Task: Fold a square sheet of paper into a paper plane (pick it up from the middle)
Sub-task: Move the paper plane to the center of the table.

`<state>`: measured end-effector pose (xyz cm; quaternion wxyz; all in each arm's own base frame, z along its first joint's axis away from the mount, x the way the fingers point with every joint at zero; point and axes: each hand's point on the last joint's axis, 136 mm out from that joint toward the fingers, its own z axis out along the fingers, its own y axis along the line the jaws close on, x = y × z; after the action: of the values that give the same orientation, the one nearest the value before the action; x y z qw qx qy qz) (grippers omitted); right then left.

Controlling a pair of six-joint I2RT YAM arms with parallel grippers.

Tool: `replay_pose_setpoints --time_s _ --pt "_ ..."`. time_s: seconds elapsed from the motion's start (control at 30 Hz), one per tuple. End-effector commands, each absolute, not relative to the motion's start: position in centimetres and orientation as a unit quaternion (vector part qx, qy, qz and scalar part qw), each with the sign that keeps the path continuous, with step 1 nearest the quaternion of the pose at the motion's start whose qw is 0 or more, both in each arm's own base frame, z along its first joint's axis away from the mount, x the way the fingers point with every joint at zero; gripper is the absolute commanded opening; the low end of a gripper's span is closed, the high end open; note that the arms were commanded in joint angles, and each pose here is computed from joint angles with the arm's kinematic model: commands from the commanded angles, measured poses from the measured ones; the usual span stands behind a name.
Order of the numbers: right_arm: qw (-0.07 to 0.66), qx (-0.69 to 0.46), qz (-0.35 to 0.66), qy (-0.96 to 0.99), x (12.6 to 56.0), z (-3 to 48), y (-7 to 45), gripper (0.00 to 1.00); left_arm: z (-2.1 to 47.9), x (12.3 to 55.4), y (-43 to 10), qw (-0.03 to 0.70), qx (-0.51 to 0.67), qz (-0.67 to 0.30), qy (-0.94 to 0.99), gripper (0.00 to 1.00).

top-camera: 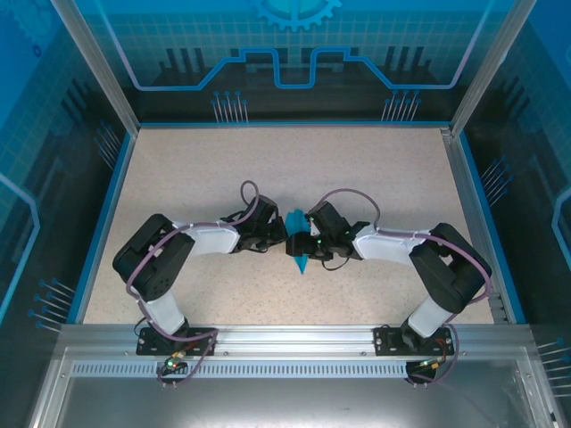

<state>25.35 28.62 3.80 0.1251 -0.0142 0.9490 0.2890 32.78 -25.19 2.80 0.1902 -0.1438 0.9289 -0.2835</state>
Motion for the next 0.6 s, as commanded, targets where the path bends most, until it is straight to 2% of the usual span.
replay_pose_setpoints --time_s 0.0,0.2,0.57 --pt "0.139 -0.024 0.247 0.959 25.2 3.7 28.2 0.64 4.2 32.5 -25.5 0.189 -0.14 -0.307 0.922 0.0" --pt "0.153 -0.037 0.206 0.966 25.4 3.2 28.2 0.57 4.4 32.3 -25.7 0.188 -0.135 -0.311 0.922 0.0" --pt "0.175 -0.027 0.222 0.959 27.2 4.2 29.8 0.44 3.9 32.2 -25.4 0.186 -0.138 -0.306 0.924 0.0"
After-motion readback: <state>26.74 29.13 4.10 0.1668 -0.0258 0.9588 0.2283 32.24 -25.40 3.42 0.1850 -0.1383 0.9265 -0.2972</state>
